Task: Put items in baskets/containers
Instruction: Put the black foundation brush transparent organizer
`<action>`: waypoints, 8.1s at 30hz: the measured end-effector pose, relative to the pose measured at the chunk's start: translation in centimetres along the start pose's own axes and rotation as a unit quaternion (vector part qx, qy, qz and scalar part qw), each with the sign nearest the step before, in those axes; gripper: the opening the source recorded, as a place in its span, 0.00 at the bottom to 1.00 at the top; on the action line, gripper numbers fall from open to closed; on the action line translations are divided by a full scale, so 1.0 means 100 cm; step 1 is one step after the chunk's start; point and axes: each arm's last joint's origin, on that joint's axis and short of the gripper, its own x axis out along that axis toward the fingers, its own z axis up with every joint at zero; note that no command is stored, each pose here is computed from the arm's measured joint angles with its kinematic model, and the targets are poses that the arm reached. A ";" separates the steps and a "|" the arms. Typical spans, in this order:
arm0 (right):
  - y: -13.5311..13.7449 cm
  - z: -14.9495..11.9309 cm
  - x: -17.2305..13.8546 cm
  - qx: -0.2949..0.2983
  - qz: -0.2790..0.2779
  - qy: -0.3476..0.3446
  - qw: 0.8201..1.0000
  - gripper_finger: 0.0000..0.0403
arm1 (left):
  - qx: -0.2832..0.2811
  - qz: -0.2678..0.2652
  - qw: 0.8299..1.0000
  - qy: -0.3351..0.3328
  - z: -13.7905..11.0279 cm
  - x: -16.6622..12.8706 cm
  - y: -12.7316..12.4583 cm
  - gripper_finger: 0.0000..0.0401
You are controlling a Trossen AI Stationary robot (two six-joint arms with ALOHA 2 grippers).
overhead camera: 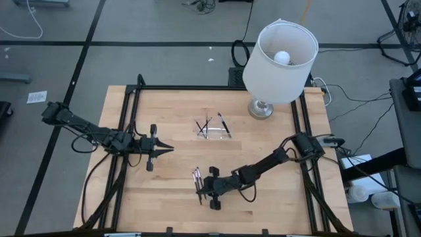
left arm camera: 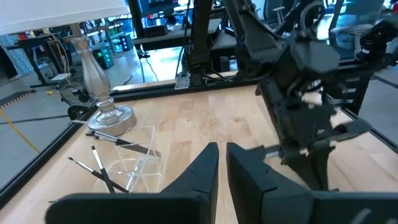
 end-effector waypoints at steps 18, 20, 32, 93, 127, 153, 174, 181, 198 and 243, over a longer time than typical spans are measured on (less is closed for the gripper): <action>-0.010 -0.007 0.002 0.012 -0.022 0.039 0.999 0.00 | 0.001 0.000 1.000 0.005 -0.001 0.000 0.000 0.10; -0.009 -0.007 0.002 0.010 -0.021 0.039 0.999 0.00 | 0.001 0.000 1.000 0.005 -0.001 0.000 0.000 0.10; 0.005 0.006 -0.029 -0.014 -0.061 0.058 0.996 0.00 | 0.002 0.000 1.000 0.004 -0.001 0.000 0.000 0.10; -0.059 0.013 0.003 0.122 -0.166 0.298 0.932 0.14 | 0.003 0.004 1.000 0.011 -0.002 0.000 0.000 0.10; 0.012 0.067 -0.052 -0.067 -0.224 0.048 0.971 0.00 | 0.033 -0.080 0.995 -0.049 0.008 -0.003 -0.010 0.10; 0.004 0.058 -0.126 -0.159 -0.057 -0.302 0.938 0.00 | 0.090 -0.114 0.976 -0.162 0.008 0.038 -0.040 0.49; -0.009 0.073 -0.074 -0.184 -0.100 -0.328 0.921 0.00 | 0.053 -0.130 0.976 -0.168 0.007 0.059 -0.046 0.57; -0.009 0.073 -0.074 -0.184 -0.100 -0.329 0.921 0.00 | 0.049 -0.134 0.973 -0.183 0.010 0.058 -0.046 0.48; -0.016 0.076 -0.073 -0.167 -0.102 -0.328 0.924 0.00 | 0.047 -0.129 0.972 -0.188 0.011 0.058 -0.045 0.38; 0.006 0.071 -0.091 -0.164 -0.152 -0.268 0.937 0.23 | 0.068 -0.074 0.987 -0.126 0.011 0.048 -0.036 0.02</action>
